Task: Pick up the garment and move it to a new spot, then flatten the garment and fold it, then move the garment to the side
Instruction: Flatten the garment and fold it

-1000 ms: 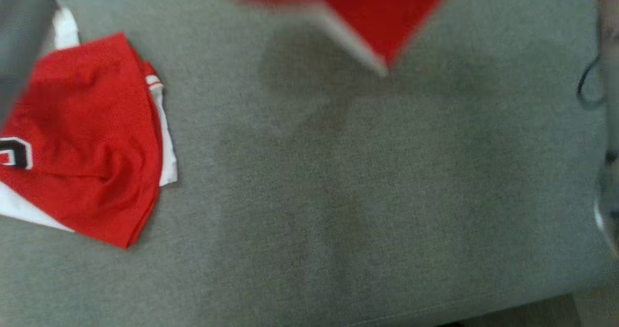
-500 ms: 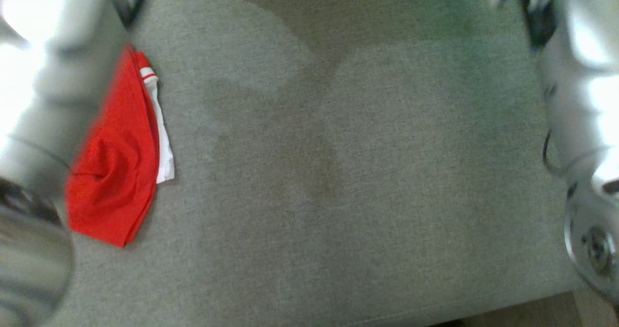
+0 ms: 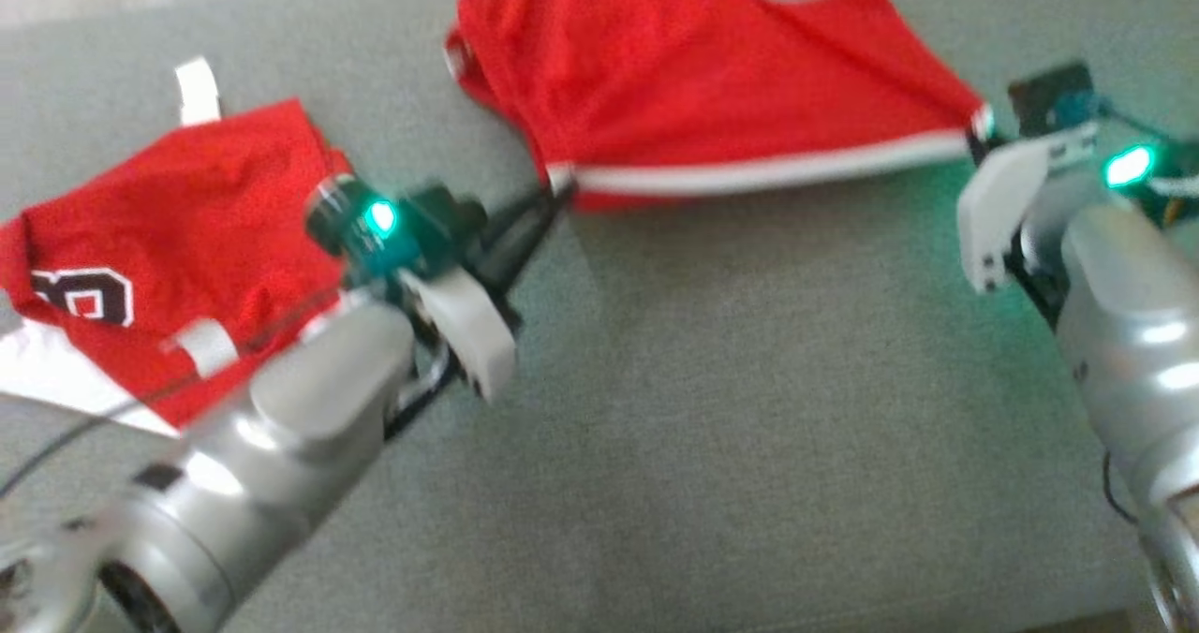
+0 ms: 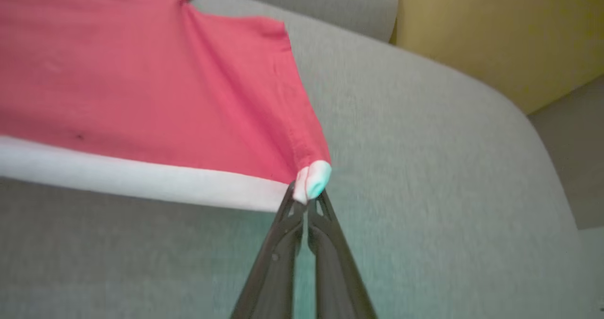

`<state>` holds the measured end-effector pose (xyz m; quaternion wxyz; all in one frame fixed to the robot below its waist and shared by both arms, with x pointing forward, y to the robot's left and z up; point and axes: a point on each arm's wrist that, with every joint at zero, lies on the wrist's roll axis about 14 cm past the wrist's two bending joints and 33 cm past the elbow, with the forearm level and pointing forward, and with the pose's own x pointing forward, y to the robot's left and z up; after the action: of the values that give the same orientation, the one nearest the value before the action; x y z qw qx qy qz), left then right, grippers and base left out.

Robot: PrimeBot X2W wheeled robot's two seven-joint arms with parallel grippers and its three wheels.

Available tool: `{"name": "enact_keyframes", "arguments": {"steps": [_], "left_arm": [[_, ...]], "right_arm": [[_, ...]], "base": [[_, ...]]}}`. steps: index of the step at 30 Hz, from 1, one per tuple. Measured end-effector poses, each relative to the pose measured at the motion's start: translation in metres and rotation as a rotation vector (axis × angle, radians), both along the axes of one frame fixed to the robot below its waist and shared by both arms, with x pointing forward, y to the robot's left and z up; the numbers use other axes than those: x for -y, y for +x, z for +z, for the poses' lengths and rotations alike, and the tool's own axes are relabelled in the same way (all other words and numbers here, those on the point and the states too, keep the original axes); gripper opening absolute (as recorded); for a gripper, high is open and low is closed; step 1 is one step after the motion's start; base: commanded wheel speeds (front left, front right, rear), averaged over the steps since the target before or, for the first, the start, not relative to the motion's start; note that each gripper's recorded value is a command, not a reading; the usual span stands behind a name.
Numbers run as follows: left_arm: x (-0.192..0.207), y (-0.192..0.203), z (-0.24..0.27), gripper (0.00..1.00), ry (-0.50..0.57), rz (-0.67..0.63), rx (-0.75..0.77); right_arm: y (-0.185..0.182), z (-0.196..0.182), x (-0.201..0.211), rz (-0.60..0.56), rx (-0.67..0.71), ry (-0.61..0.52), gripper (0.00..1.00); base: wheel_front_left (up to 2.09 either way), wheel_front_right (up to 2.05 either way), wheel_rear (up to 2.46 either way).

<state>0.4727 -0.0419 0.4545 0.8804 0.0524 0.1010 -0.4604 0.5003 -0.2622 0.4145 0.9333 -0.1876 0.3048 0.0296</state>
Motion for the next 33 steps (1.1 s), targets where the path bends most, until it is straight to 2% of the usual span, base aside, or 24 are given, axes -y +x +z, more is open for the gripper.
{"name": "enact_keyframes", "arguments": {"steps": [3,7,15,21,23,27,33], "left_arm": [[0.003,-0.028,-0.002,0.00,0.006,-0.031,-0.012],[0.007,-0.059,0.003,0.00,-0.014,-0.039,-0.019],[0.021,-0.122,0.016,0.00,-0.060,-0.067,-0.039],[0.030,-0.152,0.024,0.00,-0.081,-0.103,-0.056],[0.031,-0.155,0.025,0.00,-0.089,-0.105,-0.064],[0.021,-0.137,0.023,0.00,-0.090,-0.039,-0.075],[0.006,-0.091,0.032,0.00,-0.104,0.055,-0.045]], "right_arm": [[-0.027,-0.010,0.010,-0.031,-0.081,-0.011,0.00],[-0.051,-0.009,0.017,-0.016,-0.109,-0.044,0.00],[-0.093,0.006,0.034,-0.080,-0.089,0.066,0.00],[-0.125,0.007,0.055,-0.111,-0.101,0.115,0.00],[-0.125,0.009,0.058,-0.106,-0.086,0.123,0.00],[-0.097,0.034,0.051,-0.076,0.014,0.146,0.00],[-0.052,0.055,0.036,-0.033,0.110,0.116,0.00]], "base": [[0.00,0.00,0.00],[0.00,0.00,0.00],[0.00,0.00,0.00],[0.00,0.00,0.00],[0.00,0.00,0.00],[0.00,0.00,0.00],[0.00,0.00,0.00]]}}
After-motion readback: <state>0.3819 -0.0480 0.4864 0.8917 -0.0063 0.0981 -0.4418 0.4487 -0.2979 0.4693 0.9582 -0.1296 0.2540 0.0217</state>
